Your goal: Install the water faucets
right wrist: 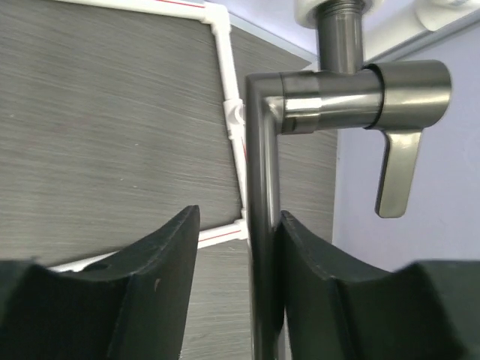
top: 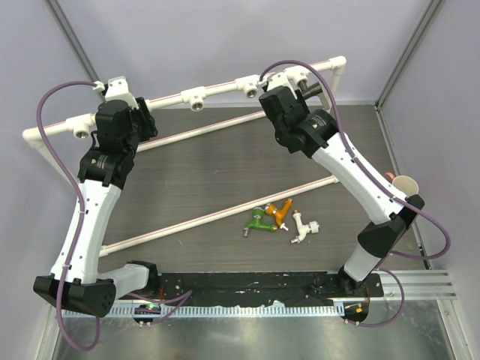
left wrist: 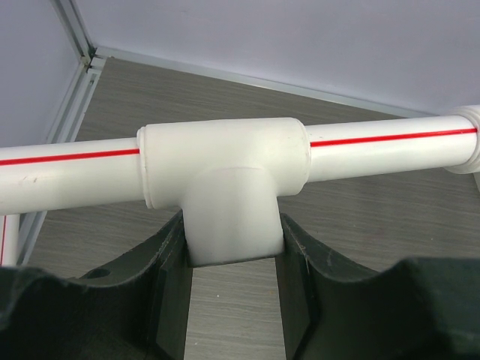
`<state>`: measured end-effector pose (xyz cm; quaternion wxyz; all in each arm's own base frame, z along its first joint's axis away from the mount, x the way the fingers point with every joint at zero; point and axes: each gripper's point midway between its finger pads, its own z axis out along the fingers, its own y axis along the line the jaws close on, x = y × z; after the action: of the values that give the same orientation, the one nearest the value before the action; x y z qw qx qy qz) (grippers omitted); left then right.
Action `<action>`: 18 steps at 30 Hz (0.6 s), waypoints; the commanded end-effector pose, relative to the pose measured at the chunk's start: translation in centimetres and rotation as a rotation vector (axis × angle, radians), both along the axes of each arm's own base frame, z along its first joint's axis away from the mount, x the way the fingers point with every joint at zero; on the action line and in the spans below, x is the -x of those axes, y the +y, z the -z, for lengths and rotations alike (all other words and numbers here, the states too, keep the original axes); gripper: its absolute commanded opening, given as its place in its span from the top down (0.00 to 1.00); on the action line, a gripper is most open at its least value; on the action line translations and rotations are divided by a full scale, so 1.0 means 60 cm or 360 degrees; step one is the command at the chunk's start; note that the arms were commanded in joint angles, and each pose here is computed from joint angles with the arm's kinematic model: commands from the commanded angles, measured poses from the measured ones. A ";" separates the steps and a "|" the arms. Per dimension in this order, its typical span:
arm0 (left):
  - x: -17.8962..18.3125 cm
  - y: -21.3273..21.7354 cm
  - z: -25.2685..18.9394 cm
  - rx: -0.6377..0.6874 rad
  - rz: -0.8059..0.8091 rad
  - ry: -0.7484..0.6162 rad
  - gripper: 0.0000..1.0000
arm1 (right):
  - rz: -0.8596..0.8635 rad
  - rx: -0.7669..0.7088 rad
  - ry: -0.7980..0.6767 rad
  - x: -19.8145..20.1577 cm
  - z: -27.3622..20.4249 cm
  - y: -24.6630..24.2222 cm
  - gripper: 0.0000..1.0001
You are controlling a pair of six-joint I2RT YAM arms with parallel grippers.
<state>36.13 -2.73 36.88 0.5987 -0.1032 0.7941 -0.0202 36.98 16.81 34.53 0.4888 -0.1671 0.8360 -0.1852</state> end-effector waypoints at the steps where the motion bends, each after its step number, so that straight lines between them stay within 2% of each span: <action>1: 0.010 0.069 -0.053 -0.0038 -0.0282 -0.0175 1.00 | 0.0135 0.0019 -0.0106 -0.007 -0.046 -0.032 0.59; 2: 0.009 0.068 -0.052 -0.0035 -0.0280 -0.0170 1.00 | 0.0127 0.0010 -0.0095 -0.011 -0.043 -0.028 0.66; 3: 0.010 0.068 -0.053 -0.0035 -0.0280 -0.0173 1.00 | 0.0079 -0.0050 -0.0089 -0.012 -0.047 -0.016 0.80; 5: 0.009 0.070 -0.053 -0.0033 -0.0283 -0.0171 1.00 | 0.0012 -0.0152 -0.0086 -0.013 -0.056 -0.002 0.92; 8: 0.008 0.071 -0.051 -0.0031 -0.0286 -0.0166 1.00 | -0.0133 -0.0411 -0.0097 -0.014 -0.086 0.023 0.99; 10: 0.008 0.070 -0.051 -0.0033 -0.0283 -0.0166 1.00 | -0.0237 -0.0632 -0.0101 -0.011 -0.108 0.042 0.99; 12: 0.008 0.071 -0.050 -0.0035 -0.0288 -0.0163 1.00 | -0.0259 -0.0838 -0.0168 -0.018 -0.141 0.023 0.99; 13: 0.008 0.071 -0.050 -0.0034 -0.0288 -0.0166 1.00 | -0.0394 -0.0972 -0.0128 -0.012 -0.148 0.043 0.99; 14: 0.006 0.072 -0.048 -0.0036 -0.0290 -0.0159 1.00 | -0.0347 -0.1107 -0.0155 -0.022 -0.159 0.020 0.99; 16: 0.005 0.071 -0.046 -0.0037 -0.0287 -0.0151 1.00 | -0.0533 -0.1325 -0.0193 -0.008 -0.194 0.036 0.99; 18: 0.005 0.071 -0.046 -0.0034 -0.0288 -0.0154 1.00 | -0.0533 -0.1513 -0.0247 -0.020 -0.211 0.018 0.99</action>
<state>36.31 -2.60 37.06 0.6022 -0.1053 0.7910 -0.0221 37.66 15.84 37.72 0.4930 -0.0858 0.8618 0.0836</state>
